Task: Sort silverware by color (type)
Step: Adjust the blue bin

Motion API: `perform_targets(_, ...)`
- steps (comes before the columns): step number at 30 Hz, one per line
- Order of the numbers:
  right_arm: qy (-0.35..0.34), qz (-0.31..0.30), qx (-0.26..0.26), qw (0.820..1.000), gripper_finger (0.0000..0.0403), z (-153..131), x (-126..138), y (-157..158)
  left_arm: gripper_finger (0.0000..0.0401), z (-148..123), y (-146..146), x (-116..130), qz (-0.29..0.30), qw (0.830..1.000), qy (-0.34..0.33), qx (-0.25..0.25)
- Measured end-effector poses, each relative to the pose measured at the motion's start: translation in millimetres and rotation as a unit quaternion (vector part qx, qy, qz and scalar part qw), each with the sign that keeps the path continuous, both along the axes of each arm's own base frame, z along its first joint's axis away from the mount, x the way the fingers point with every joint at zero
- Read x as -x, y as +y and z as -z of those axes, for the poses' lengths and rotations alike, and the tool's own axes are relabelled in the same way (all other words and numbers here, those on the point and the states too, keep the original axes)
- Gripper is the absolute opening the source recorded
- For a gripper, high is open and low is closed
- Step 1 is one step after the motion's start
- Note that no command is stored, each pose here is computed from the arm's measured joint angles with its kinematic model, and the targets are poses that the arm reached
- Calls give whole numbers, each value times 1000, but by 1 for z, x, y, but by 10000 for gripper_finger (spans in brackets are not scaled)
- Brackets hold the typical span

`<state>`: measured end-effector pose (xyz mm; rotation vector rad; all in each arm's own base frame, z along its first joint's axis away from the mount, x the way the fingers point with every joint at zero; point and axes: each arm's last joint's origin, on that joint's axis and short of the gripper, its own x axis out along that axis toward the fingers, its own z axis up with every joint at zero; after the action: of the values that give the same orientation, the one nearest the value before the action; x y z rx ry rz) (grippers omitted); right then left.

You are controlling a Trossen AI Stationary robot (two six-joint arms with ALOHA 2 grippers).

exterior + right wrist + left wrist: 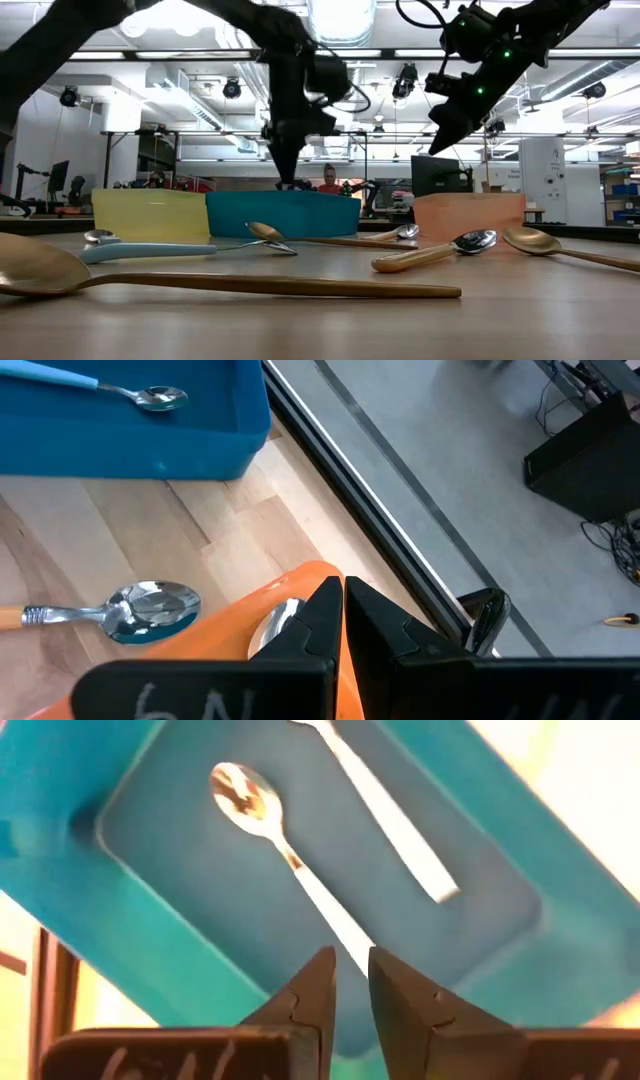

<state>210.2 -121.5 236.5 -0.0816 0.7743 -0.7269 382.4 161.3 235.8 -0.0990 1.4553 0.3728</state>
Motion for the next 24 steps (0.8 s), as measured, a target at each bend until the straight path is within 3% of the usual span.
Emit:
perform_targets(4, -4, 2, 0, 1000, 9, 0, 0, 0, 44, -19, -26, 6, 69, 998, -3, 5)
perform_targets(10, -6, 3, -1, 1000, 9, -1, 0, 0, 38, -32, -62, 24, 149, 986, -38, 67)
perform_targets(18, -7, 4, -1, 1000, 9, -1, 0, 0, 38, -15, -92, 37, 177, 980, -64, 64)
perform_targets(24, -9, 3, 1, 1000, 9, -1, -1, 0, 38, 4, -101, 39, 179, 977, -79, 90)
